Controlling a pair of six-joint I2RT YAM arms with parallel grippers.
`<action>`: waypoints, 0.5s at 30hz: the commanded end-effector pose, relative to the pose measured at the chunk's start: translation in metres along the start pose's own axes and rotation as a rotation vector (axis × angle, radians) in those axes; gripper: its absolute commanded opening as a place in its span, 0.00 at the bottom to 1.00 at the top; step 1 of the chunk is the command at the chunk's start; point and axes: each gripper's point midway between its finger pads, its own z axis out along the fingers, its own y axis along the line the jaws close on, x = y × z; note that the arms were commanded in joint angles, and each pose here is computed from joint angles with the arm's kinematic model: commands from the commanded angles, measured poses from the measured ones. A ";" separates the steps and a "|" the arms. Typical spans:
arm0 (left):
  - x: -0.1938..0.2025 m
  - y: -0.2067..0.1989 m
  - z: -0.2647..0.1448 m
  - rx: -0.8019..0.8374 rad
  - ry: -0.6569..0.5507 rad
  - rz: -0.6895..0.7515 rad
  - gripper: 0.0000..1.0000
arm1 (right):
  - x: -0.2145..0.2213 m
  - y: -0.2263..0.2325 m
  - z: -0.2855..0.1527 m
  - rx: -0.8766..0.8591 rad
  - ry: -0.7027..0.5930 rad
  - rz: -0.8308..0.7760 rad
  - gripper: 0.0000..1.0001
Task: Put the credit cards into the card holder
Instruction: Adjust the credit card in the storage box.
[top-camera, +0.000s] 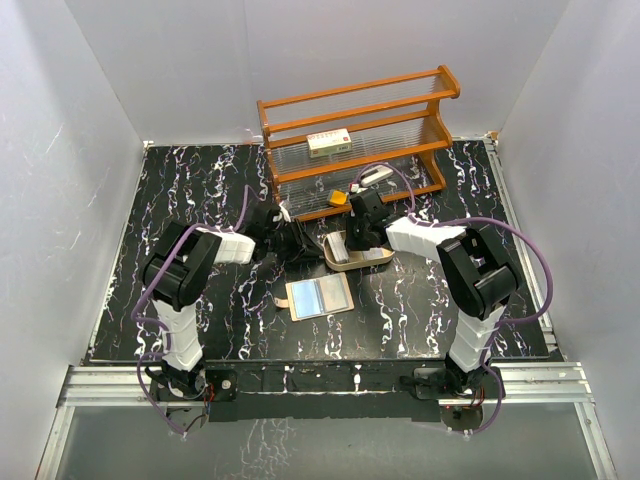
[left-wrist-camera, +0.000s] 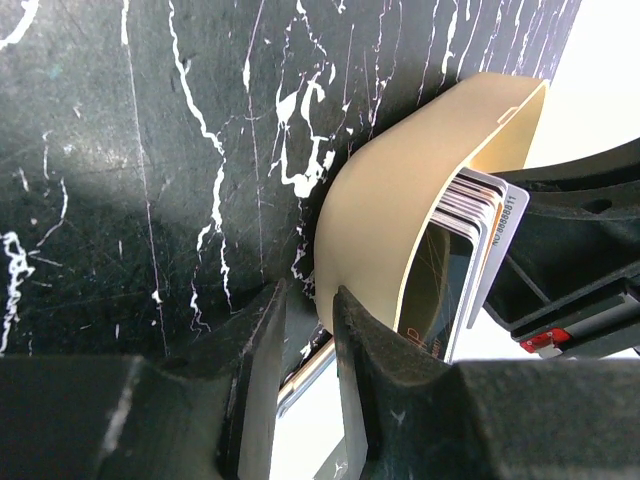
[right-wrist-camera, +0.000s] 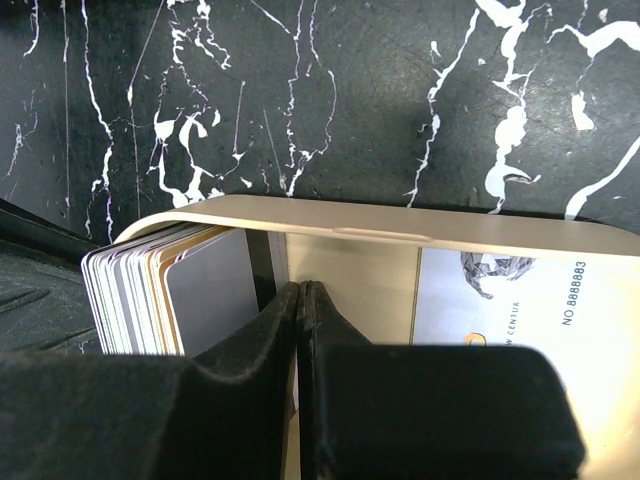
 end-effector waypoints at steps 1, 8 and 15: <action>-0.009 -0.030 0.003 0.060 -0.014 0.066 0.26 | 0.016 0.003 0.001 0.007 0.037 0.018 0.04; -0.007 -0.026 -0.006 0.026 -0.026 0.084 0.28 | 0.003 -0.012 -0.020 0.112 0.014 -0.024 0.08; -0.008 -0.026 -0.009 0.014 -0.036 0.096 0.28 | -0.006 -0.017 -0.032 0.147 -0.004 -0.044 0.11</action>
